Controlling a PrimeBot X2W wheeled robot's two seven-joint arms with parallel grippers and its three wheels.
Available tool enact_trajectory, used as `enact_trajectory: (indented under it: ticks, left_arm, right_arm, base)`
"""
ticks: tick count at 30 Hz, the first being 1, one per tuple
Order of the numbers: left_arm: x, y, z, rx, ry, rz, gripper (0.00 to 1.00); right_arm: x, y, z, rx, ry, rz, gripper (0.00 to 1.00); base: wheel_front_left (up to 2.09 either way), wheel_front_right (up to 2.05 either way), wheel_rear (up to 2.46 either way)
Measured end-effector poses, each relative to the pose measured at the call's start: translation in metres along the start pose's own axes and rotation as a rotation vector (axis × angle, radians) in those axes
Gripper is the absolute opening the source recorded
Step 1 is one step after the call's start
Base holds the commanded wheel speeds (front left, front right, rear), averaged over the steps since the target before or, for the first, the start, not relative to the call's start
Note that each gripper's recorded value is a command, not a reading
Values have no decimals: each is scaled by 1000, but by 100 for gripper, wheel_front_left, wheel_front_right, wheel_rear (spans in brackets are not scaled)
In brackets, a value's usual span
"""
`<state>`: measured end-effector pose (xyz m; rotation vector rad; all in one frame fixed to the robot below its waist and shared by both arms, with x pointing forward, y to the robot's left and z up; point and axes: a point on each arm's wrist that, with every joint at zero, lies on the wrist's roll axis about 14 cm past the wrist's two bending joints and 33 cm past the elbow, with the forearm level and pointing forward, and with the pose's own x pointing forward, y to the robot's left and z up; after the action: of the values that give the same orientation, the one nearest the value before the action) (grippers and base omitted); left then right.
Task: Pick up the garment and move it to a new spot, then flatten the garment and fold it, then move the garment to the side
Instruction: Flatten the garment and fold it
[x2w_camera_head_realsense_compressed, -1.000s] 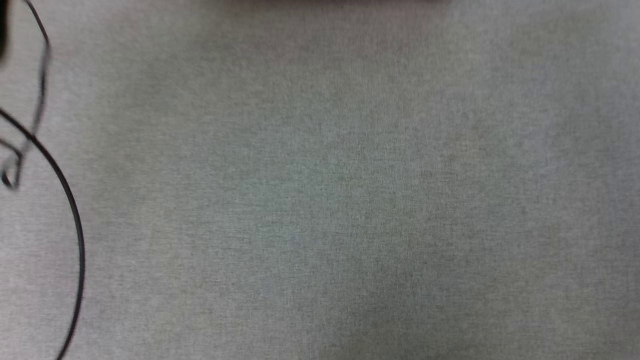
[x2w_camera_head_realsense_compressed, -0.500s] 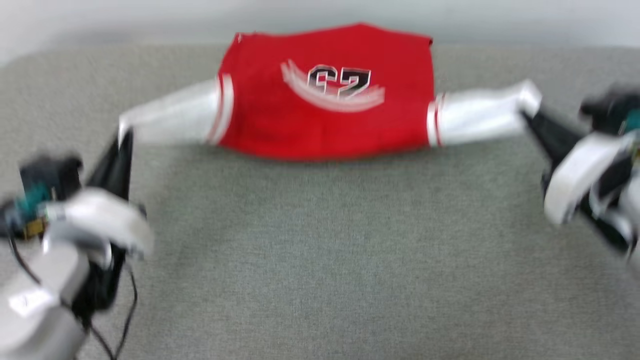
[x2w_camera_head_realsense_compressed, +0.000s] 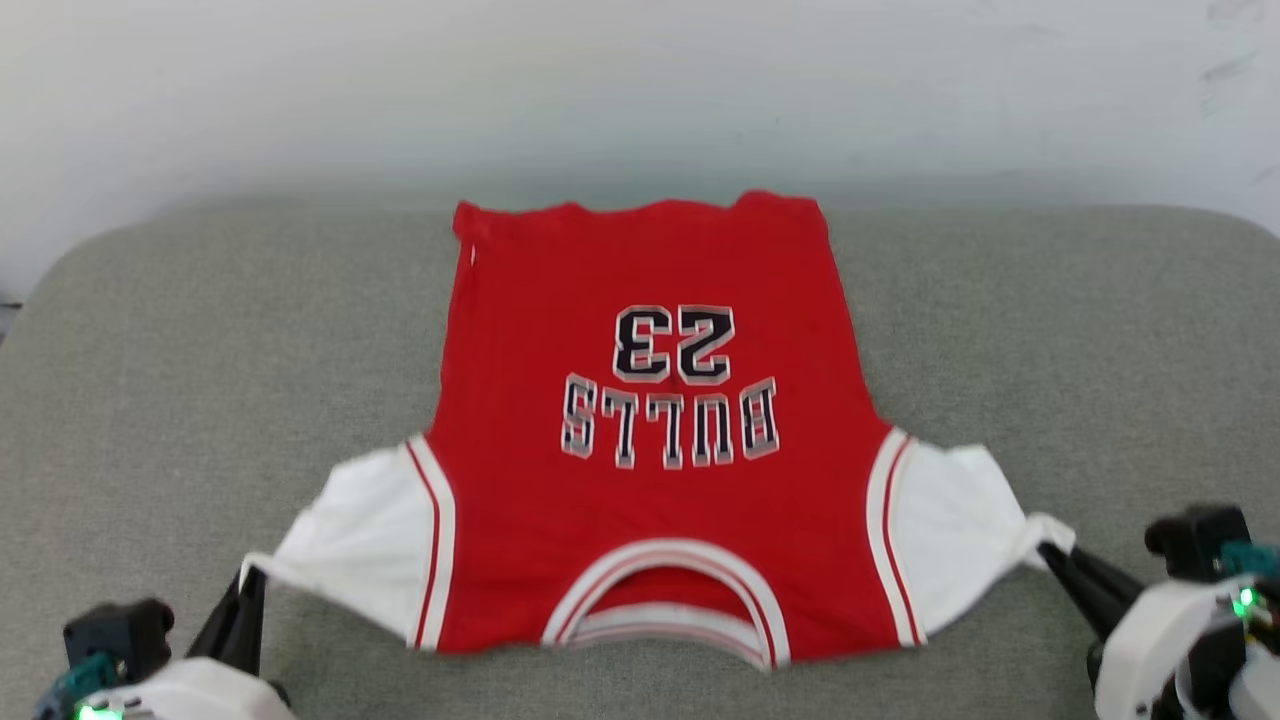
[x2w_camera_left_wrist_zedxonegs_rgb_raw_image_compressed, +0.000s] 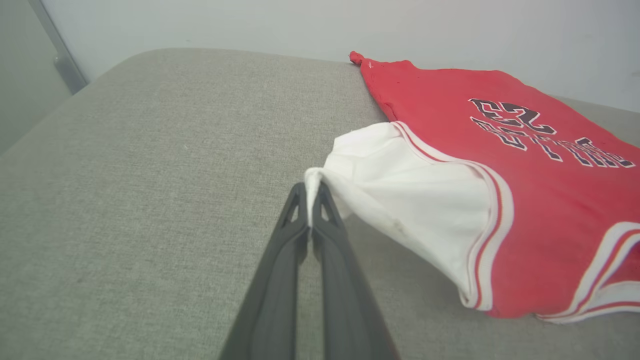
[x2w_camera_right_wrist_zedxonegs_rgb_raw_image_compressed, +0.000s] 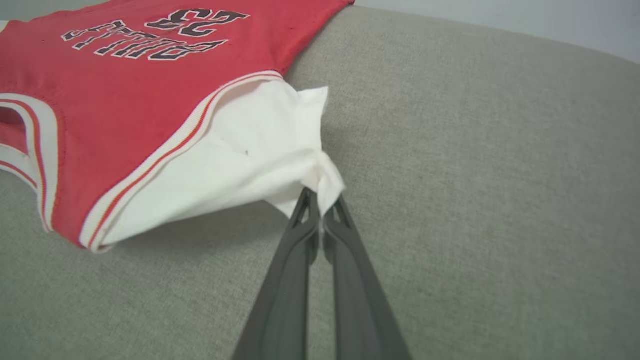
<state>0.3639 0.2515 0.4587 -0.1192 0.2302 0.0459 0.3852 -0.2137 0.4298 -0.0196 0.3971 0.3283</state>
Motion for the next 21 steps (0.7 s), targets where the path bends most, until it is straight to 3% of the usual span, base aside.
enact_trajectory:
  ticks: [13, 20, 21]
  left_arm:
    - [-49, 14, -62, -58, 138, 63, 0]
    - [-49, 11, -66, -64, 137, 61, 0]
    - [-49, 10, -65, -66, 134, 59, 0]
  right_arm:
    - [-60, 3, -74, 85, 148, -68, 0]
    - [-60, 4, -71, 104, 126, -87, 0]
    - [-59, 6, -70, 103, 125, -85, 23]
  base:
    - [0, 0, 0]
    - [0, 0, 0]
    - [0, 0, 0]
